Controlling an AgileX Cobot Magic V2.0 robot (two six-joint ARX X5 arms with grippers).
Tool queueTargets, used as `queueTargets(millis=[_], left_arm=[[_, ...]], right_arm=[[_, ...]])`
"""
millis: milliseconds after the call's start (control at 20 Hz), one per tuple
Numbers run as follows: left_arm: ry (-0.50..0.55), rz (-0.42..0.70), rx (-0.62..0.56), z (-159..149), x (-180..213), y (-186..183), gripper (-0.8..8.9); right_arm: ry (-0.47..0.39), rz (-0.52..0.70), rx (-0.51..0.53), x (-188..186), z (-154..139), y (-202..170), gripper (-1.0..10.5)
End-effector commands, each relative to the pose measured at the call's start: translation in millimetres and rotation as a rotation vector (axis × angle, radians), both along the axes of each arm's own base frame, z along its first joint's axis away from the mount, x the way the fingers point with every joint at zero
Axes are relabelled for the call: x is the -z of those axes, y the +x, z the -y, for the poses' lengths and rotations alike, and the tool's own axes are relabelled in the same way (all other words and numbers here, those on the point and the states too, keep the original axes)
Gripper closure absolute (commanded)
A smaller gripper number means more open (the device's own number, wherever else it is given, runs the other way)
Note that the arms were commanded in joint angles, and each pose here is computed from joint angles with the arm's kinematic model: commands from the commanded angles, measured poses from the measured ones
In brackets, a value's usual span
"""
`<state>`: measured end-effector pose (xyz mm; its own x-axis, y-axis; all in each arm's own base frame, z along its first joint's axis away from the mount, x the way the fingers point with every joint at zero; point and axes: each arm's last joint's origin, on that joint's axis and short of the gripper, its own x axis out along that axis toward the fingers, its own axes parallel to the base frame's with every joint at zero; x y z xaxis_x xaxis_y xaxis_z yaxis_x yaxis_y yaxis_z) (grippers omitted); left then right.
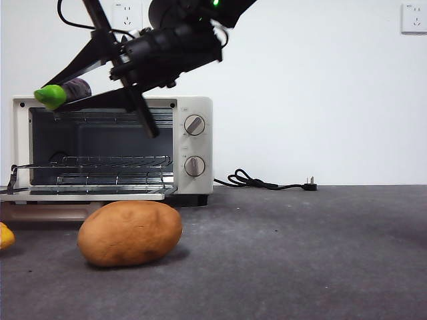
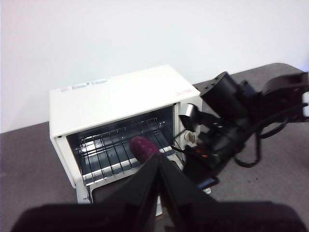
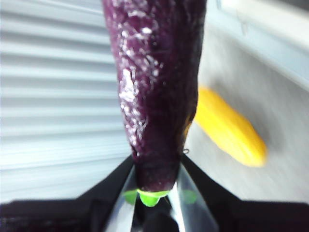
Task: Take the eggplant from the table,put the eggplant in the oven
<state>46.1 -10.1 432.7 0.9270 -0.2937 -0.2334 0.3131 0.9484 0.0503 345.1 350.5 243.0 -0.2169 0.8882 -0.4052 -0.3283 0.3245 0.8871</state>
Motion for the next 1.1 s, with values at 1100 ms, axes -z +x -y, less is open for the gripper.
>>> queueTargets(millis=[1100], left_arm=[[0.014,-0.009,0.012,-1,5,-12,8.19]], right_arm=[[-0.02,-0.118,0.701,36,-21,41,9.6]])
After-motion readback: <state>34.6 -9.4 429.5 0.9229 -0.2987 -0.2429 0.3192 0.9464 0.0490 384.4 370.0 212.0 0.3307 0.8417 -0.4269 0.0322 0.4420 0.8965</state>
